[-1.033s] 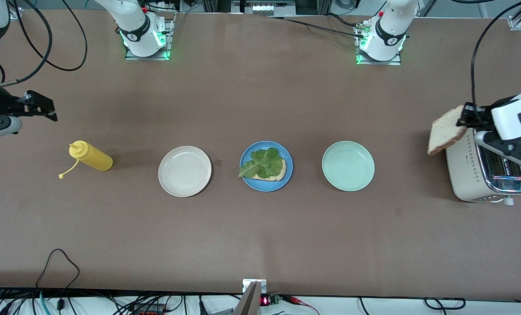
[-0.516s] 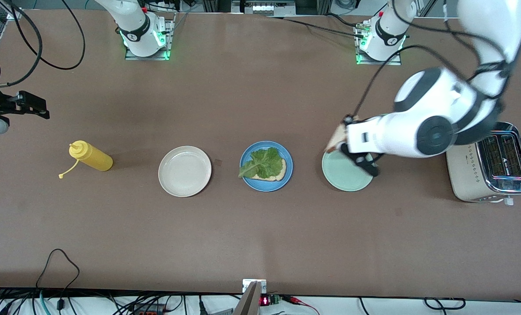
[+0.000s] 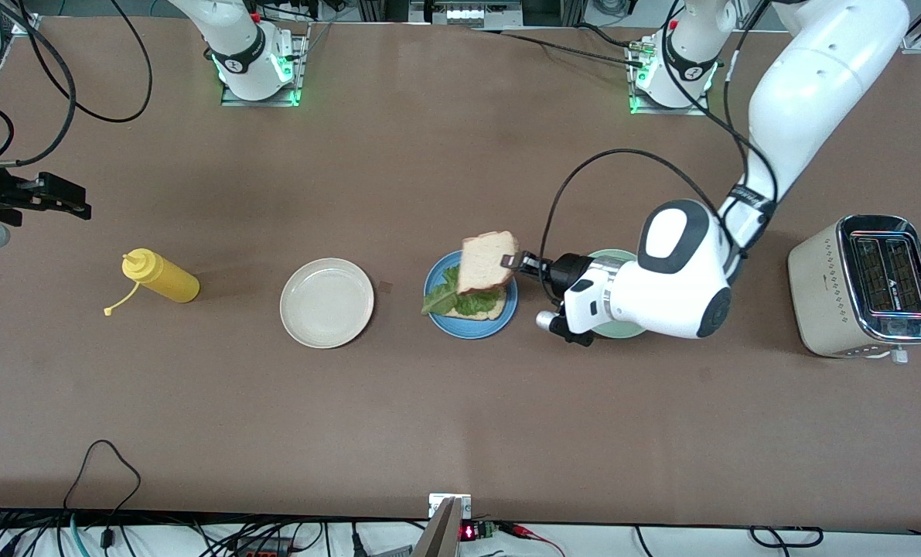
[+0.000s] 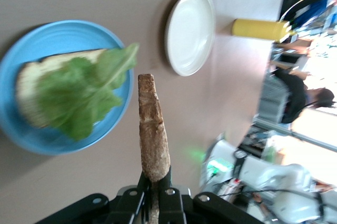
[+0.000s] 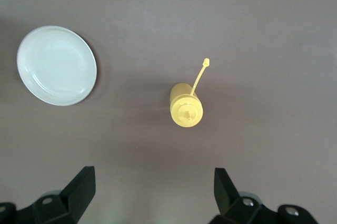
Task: Make sandwich in blue plate with both arms
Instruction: 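Carry the toast with the left gripper and lower it onto the lettuce, then open the left gripper and draw it back from the sandwich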
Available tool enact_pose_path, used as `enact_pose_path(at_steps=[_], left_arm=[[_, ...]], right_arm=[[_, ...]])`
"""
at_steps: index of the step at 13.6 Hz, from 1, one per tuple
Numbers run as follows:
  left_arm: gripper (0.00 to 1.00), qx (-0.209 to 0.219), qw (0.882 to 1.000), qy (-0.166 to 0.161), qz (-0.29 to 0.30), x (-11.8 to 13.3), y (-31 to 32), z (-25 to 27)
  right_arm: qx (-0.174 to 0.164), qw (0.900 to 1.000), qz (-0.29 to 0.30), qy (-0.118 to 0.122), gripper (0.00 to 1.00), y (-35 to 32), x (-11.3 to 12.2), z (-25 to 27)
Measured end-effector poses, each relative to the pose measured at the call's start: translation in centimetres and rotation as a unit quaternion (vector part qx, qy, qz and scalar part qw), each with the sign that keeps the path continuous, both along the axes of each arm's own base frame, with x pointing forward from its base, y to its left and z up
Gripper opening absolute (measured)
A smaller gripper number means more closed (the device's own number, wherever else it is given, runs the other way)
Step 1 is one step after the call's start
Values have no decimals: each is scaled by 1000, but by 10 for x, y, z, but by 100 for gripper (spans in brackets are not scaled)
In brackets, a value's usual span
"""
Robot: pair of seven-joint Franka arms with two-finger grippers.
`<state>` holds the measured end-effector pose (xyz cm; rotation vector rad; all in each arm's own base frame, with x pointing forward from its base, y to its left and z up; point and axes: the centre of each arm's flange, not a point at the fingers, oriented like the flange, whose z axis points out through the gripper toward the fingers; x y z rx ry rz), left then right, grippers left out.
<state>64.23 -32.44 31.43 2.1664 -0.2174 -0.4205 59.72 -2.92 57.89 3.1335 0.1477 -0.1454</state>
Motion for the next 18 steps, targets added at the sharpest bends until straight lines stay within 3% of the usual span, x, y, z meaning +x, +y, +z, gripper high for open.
enact_pose_path(at_steps=[3,6,9,10,13,15,18], left_arm=[[8,-51,998,-33,-17,-1,-14,-39],[8,-89,991,-100,-27,2,-7,-89],[8,-115,988,-103,-25,-9,-9,-122],[14,-116,988,-102,-26,-11,-9,-124],[44,-121,988,-97,-29,-4,14,-125],[67,-110,987,-93,-69,0,45,-122],[98,-68,982,-113,-134,4,79,-90]], right_arm=[[18,999,-28,5,100,-10,-2,-6],[18,999,-30,5,100,-12,-3,-5],[18,999,-30,2,100,-12,-4,-1],[18,999,-30,-1,100,-12,-6,2],[18,999,-32,-9,100,-14,-10,12],[19,999,-31,-12,100,-14,-12,15],[19,999,-27,-17,100,-9,-10,14]])
